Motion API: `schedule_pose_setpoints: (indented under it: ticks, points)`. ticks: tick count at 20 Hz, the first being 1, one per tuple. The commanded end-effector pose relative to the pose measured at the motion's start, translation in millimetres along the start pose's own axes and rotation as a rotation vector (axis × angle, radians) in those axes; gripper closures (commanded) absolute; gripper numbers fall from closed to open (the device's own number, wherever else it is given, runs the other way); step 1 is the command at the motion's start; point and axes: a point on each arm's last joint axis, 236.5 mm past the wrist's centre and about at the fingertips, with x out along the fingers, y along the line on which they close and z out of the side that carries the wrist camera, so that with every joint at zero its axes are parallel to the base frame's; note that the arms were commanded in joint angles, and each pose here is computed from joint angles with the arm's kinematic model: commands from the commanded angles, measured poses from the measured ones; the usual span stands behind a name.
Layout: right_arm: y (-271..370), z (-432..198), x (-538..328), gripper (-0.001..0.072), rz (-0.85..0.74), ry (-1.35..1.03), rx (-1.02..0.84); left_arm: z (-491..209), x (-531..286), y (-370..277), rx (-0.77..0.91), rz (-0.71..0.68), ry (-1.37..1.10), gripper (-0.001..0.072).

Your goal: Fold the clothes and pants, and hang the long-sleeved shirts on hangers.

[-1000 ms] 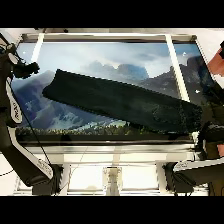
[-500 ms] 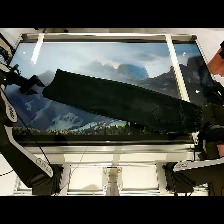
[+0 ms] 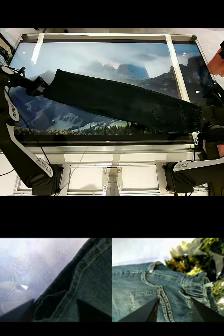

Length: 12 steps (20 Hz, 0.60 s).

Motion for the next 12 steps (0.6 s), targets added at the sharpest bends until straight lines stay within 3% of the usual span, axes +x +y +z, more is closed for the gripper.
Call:
schedule_pose_setpoints:
  ticks: [1,3,6,8,12]
  points:
    - [1,-3,0,0.0270,0.003,0.013,-0.001,-8,7,-5,0.036,0.001,0.036,0.0287]
    - [2,-5,0,0.0270,0.005,0.021,-0.001,-19,8,-9,0.078,-0.007,0.082,0.0470]
    - [5,-14,0,0.0271,0.012,0.060,-0.006,-44,2,-8,0.127,-0.005,0.188,0.0672]
    - [12,-20,2,0.0271,0.014,0.086,-0.030,-56,-12,8,0.141,0.081,0.234,0.0686]
    - [43,-32,13,0.0271,0.014,0.137,-0.115,-66,-80,65,0.167,0.406,0.235,0.0686]
